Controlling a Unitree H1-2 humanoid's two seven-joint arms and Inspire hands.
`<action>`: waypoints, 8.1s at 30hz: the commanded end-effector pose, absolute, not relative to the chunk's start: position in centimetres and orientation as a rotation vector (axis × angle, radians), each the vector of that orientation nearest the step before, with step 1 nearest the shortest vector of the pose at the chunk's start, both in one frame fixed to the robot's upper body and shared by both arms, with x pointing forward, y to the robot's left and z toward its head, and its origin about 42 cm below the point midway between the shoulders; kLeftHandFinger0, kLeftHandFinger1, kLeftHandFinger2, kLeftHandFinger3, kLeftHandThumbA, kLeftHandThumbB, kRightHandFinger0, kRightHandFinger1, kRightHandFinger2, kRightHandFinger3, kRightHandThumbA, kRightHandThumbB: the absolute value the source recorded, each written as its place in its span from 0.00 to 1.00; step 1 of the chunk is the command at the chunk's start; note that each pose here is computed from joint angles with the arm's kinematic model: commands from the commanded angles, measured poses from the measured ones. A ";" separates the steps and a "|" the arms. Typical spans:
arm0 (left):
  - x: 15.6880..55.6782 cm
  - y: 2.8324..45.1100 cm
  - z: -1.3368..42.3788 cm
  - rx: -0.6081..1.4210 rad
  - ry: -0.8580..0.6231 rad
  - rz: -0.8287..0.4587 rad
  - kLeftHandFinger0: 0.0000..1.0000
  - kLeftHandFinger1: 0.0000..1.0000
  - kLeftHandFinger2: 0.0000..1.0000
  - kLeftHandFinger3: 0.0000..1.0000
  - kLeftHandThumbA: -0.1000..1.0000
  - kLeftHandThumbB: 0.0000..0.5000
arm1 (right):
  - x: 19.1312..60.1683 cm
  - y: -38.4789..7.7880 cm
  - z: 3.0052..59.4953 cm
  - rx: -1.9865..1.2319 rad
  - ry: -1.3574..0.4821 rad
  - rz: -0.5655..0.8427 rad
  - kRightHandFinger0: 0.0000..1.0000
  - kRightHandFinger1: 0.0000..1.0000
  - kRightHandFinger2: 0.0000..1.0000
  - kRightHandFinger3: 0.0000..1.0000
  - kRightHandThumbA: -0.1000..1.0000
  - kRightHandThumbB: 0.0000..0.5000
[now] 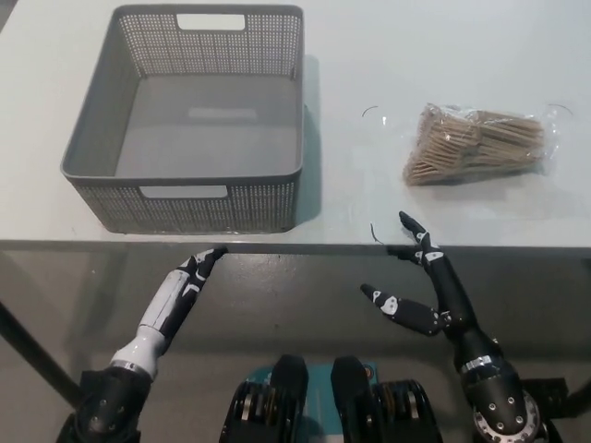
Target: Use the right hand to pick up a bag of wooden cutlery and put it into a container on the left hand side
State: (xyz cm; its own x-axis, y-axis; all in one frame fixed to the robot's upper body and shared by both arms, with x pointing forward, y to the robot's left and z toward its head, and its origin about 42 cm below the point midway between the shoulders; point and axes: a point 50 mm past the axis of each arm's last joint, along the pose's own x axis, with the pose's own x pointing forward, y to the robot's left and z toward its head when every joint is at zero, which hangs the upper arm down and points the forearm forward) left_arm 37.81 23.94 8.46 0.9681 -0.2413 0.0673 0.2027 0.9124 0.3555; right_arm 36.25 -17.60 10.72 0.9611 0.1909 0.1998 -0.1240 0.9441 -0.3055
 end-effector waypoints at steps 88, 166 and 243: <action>28.8 27.0 8.7 0.232 -0.162 -0.451 1.00 1.00 1.00 1.00 1.00 0.70 | 56.0 -27.8 44.5 -1.610 0.175 0.512 1.00 1.00 1.00 1.00 0.64 1.00; 30.4 27.1 9.2 0.213 -0.158 -0.487 1.00 1.00 1.00 1.00 1.00 0.87 | 58.5 -25.6 34.3 -1.698 0.402 0.719 1.00 1.00 1.00 1.00 0.60 1.00; 31.2 27.2 8.7 0.197 -0.160 -0.501 1.00 1.00 1.00 1.00 1.00 0.90 | 60.4 -22.4 45.7 -0.902 -0.428 0.041 0.02 0.53 0.91 0.98 0.00 0.24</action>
